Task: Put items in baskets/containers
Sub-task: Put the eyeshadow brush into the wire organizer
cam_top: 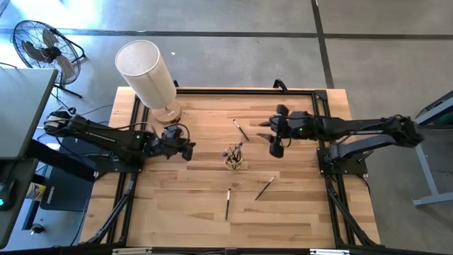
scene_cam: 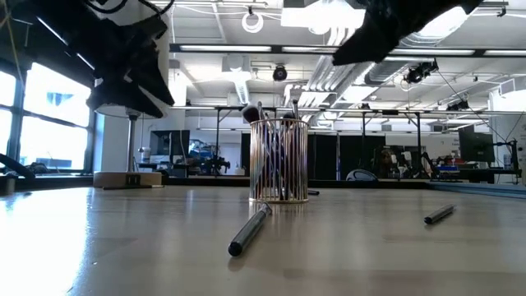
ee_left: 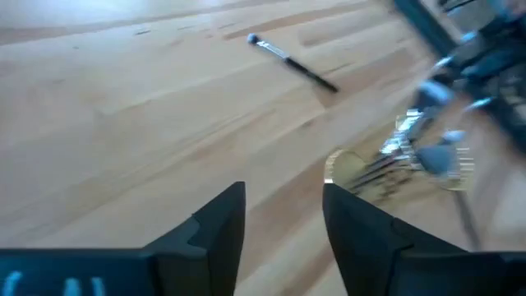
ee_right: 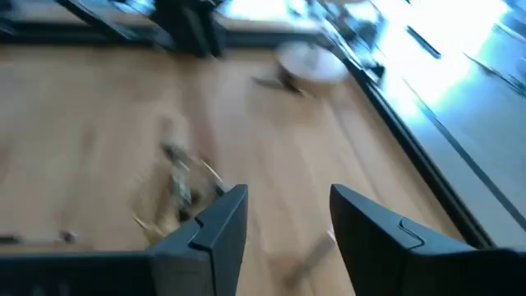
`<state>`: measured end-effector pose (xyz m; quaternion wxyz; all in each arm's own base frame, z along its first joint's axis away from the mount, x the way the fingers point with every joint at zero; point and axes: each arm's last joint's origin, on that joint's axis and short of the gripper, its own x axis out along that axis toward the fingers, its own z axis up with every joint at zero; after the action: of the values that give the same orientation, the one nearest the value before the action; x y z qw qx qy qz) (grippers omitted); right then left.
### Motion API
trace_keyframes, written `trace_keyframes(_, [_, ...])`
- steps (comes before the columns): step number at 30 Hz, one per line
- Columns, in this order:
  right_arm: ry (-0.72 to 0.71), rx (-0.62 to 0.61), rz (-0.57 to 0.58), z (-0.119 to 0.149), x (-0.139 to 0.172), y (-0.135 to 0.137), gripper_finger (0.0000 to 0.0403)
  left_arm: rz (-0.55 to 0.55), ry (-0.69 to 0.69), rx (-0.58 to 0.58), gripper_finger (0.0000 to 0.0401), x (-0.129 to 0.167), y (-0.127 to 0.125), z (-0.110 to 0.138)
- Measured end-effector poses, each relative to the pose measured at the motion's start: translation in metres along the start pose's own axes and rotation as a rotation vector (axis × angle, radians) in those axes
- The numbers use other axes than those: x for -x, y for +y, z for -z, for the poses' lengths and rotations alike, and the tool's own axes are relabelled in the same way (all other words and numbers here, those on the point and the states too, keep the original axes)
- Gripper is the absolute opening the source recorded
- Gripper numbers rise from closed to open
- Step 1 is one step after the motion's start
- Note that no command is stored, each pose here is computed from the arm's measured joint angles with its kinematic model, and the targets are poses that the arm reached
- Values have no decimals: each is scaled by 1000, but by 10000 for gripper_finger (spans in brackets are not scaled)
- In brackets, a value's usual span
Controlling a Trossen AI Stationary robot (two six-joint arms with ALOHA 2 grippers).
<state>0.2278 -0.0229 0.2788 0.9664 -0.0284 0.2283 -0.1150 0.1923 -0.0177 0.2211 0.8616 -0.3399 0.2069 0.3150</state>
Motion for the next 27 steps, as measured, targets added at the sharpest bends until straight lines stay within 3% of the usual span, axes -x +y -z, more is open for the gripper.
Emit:
trace_keyframes(4, [95,-19,117,9,11,-5,163,-68,30,-62,174,-7,3,7])
trace_keyframes(7, [129,-46,170,13,13,-6,156,-181,91,-93,171,-16,12,15])
trace_keyframes(16, [138,-73,230,14,10,-13,145,-540,354,48,166,-44,62,6])
trace_keyframes(27, [141,-159,292,15,9,-29,145,-671,365,-44,166,-62,97,-19])
